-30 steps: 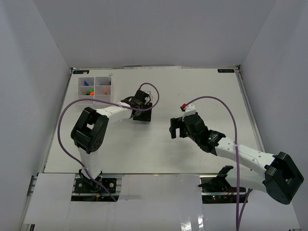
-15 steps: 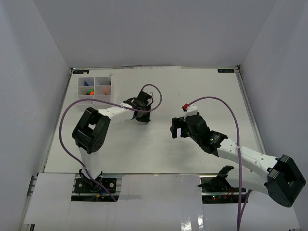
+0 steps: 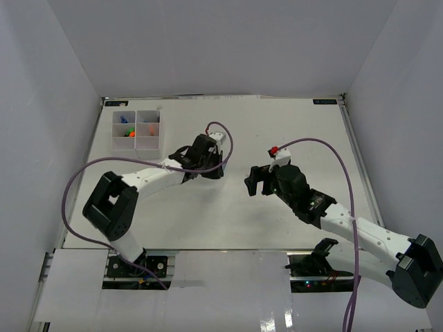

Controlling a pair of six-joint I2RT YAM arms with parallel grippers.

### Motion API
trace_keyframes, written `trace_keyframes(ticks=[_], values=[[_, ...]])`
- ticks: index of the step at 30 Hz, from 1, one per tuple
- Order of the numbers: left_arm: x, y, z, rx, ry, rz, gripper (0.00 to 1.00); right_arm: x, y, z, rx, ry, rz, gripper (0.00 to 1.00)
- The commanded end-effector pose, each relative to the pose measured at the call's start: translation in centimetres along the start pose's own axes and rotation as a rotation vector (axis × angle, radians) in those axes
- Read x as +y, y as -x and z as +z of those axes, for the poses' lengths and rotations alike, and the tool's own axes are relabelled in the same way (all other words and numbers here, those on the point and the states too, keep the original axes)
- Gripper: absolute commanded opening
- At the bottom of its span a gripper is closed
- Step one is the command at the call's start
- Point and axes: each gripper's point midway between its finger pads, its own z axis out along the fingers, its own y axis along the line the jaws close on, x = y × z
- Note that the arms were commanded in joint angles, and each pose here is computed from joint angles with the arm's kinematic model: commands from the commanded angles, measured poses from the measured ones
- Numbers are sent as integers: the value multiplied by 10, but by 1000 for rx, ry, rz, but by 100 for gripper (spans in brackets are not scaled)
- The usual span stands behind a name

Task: Sort the stationery into containers
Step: Pick up the pen from the center of the board.

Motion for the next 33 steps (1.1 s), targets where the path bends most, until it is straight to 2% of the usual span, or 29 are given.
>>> trace_keyframes(ticks=[1, 3, 6, 16, 26, 33], values=[[-36, 35, -42, -185, -189, 63, 9, 16, 27, -5, -88, 76, 45, 99], [-51, 47, -63, -275, -277, 115, 7, 24, 41, -8, -110, 107, 46, 100], [-60, 44, -80, -321, -348, 199, 7, 37, 61, -12, -142, 163, 55, 100], [-80, 54, -134, -553, -487, 369, 4, 75, 110, -25, -215, 344, 38, 82], [-92, 50, -157, -645, -577, 445, 4, 89, 130, -29, -241, 459, 87, 69], [-94, 46, -158, -643, -601, 463, 4, 98, 139, -32, -256, 514, 67, 66]])
